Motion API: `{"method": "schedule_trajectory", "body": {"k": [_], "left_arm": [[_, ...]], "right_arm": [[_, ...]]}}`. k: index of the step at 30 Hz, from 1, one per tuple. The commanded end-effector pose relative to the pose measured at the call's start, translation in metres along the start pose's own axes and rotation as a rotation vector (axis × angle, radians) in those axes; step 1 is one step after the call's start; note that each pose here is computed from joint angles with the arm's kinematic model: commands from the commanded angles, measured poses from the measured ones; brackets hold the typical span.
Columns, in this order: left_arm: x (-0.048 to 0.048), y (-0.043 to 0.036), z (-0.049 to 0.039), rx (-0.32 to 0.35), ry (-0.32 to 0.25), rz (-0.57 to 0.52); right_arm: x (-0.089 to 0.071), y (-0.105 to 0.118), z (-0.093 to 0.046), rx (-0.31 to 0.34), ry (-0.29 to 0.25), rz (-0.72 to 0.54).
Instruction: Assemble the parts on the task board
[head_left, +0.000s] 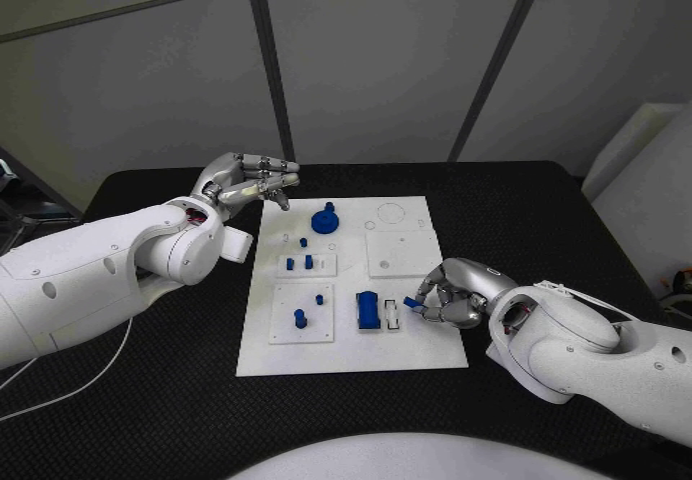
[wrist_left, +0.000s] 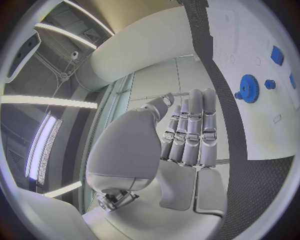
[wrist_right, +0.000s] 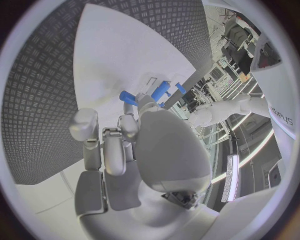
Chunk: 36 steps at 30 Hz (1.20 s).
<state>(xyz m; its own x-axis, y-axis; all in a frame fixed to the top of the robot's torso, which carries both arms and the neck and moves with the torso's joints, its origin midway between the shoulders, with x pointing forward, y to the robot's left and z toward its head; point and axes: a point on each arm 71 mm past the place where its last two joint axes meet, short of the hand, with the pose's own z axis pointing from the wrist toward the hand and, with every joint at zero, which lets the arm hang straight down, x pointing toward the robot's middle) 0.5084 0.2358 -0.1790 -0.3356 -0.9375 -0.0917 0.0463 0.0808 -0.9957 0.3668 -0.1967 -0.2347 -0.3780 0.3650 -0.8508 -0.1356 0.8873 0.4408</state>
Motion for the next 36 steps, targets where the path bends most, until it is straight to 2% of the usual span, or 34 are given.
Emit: {"method": "schedule_trajectory", "body": {"k": [1,7,15,21,36], "left_arm": [[0.0014,-0.0013,0.0007,0.007,0.009,-0.006],[0.0016,-0.0013,0.0008,0.006,0.010,-0.006],[0.0026,-0.0013,0.0012,0.006,0.012,-0.007],[0.0029,-0.0013,0.0013,0.005,0.013,-0.007],[0.0026,-0.0011,0.0009,0.001,0.017,-0.008]], "right_arm": [[-0.002,0.002,0.003,0.006,-0.019,0.105],[0.002,0.006,0.008,0.013,0.017,0.129],[0.013,0.010,0.016,0.028,0.109,0.127],[0.018,0.011,0.020,0.041,0.157,0.109],[0.022,0.012,0.024,0.060,0.167,0.107]]}}
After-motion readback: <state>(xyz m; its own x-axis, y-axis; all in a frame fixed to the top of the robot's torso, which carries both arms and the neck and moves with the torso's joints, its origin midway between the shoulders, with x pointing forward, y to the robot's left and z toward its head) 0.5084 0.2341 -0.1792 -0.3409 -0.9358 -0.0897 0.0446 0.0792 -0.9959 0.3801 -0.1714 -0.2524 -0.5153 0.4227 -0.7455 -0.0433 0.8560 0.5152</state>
